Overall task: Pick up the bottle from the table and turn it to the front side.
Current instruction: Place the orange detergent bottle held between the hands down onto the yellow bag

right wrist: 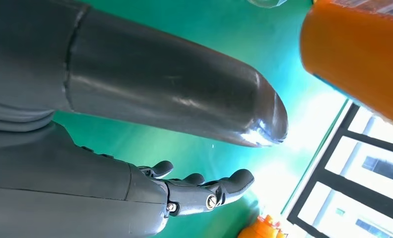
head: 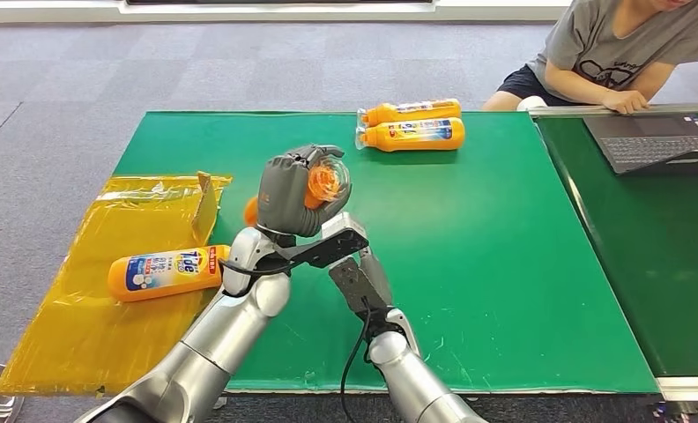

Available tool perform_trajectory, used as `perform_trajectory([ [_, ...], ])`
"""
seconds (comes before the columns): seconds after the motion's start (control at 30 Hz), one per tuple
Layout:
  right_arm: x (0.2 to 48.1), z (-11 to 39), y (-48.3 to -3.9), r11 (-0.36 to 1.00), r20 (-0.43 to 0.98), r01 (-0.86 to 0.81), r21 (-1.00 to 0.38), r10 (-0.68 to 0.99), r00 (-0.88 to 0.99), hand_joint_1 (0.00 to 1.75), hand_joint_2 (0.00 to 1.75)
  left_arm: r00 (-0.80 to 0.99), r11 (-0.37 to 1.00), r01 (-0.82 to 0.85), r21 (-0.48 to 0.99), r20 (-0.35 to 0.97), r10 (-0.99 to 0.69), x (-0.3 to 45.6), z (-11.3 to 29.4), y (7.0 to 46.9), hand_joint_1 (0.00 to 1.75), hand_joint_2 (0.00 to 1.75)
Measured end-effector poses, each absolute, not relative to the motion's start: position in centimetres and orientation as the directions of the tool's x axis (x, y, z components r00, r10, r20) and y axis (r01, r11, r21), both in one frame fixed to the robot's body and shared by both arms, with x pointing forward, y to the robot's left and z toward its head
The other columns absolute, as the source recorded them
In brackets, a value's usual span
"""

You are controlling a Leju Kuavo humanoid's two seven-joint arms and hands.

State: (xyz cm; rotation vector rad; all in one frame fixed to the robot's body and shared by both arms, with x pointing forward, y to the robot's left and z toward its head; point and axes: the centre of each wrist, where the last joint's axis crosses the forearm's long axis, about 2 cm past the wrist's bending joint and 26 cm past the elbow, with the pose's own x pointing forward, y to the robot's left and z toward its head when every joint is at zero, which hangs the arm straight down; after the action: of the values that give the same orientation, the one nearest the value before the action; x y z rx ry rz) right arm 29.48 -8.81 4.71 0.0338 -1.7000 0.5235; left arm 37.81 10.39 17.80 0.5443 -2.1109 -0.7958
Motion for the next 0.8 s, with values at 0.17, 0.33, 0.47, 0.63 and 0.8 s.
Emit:
perform_trajectory([
  [0.17, 29.4, 4.6, -8.8, 0.899, 0.945, -0.307, -0.312, 0.259, -0.200, 0.00, 0.00, -0.592, 0.656, -0.181, 0.732, 0.452, -0.668, 37.7, 17.9, 10.3, 1.75, 1.75],
  [0.33, 29.0, 4.3, -8.8, 0.903, 0.949, -0.306, -0.302, 0.253, -0.190, 0.00, 0.00, -0.580, 0.617, -0.227, 0.753, 0.405, -0.707, 37.7, 17.7, 10.4, 1.75, 1.75],
  [0.47, 28.7, 4.1, -8.8, 0.907, 0.953, -0.303, -0.291, 0.247, -0.176, 0.00, 0.00, -0.536, 0.520, -0.322, 0.791, 0.300, -0.789, 37.9, 17.5, 10.6, 1.75, 1.75],
  [0.63, 28.7, 4.0, -8.8, 0.910, 0.955, -0.300, -0.286, 0.245, -0.166, 0.00, 0.00, -0.514, 0.441, -0.362, 0.822, 0.218, -0.829, 38.0, 17.2, 10.8, 1.75, 1.75],
  [0.8, 28.7, 4.0, -8.9, 0.909, 0.953, -0.297, -0.293, 0.253, -0.165, 0.00, 1.31, -0.471, 0.256, -0.421, 0.870, 0.032, -0.882, 38.4, 16.9, 11.0, 1.75, 1.75],
])
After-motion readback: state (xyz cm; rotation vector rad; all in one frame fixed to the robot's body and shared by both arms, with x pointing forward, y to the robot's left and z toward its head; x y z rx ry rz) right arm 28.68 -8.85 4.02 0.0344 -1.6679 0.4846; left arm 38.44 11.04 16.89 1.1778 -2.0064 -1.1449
